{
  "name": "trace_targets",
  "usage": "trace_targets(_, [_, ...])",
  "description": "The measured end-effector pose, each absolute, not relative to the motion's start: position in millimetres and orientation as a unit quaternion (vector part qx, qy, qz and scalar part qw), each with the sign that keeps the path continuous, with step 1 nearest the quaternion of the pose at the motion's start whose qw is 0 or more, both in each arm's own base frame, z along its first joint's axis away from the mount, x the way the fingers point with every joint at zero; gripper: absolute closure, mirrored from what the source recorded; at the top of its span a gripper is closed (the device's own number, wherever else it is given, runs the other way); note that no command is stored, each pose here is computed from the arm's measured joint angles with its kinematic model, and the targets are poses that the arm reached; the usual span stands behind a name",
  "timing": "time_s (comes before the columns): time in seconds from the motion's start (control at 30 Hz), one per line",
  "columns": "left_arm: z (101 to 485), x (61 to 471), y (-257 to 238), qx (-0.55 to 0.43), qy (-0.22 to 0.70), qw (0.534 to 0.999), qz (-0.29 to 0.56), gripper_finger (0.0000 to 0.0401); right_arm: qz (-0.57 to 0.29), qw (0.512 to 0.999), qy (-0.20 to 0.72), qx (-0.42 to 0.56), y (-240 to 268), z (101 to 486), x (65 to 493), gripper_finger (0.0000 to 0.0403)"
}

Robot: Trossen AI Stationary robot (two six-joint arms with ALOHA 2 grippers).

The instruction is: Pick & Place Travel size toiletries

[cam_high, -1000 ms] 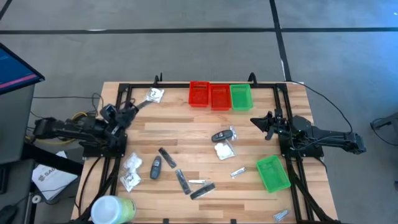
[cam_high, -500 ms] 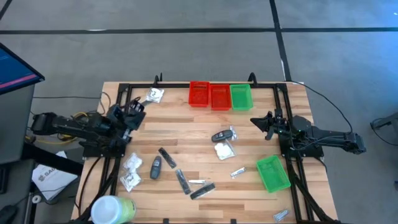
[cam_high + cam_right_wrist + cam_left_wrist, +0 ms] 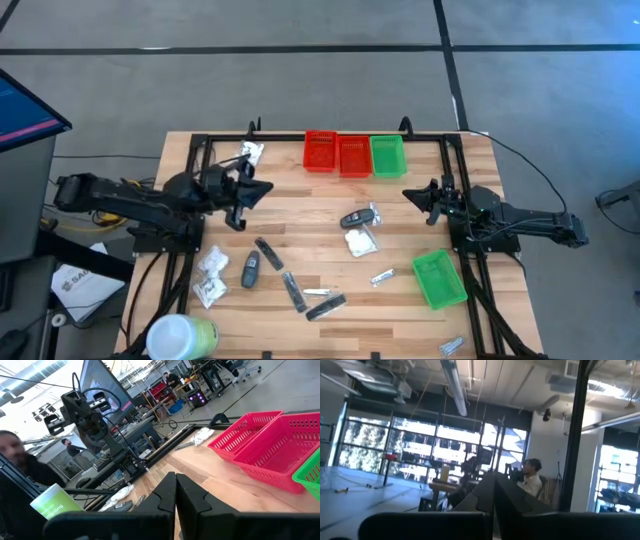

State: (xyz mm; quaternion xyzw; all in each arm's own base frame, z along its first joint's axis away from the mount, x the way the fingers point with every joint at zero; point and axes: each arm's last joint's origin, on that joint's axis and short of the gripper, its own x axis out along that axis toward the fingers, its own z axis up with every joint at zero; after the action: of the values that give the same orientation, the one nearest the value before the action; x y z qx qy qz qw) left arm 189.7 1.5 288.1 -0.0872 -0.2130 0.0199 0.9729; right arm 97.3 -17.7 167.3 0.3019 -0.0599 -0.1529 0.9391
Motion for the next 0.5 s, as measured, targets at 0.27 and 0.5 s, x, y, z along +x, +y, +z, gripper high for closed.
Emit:
trace_targets(0.27, [297.5, 184.5, 1.6, -0.021, -0.199, 0.979, 0.035, 0.04, -0.153, 0.939, -0.06, 0.302, -17.7, 167.3, 97.3, 0.0403])
trace_targets(0.5, [300.2, 180.9, 1.4, -0.022, -0.206, 0.978, 0.034, 0.04, -0.175, 0.965, -0.047, 0.19, -19.3, 167.8, 96.9, 0.0403])
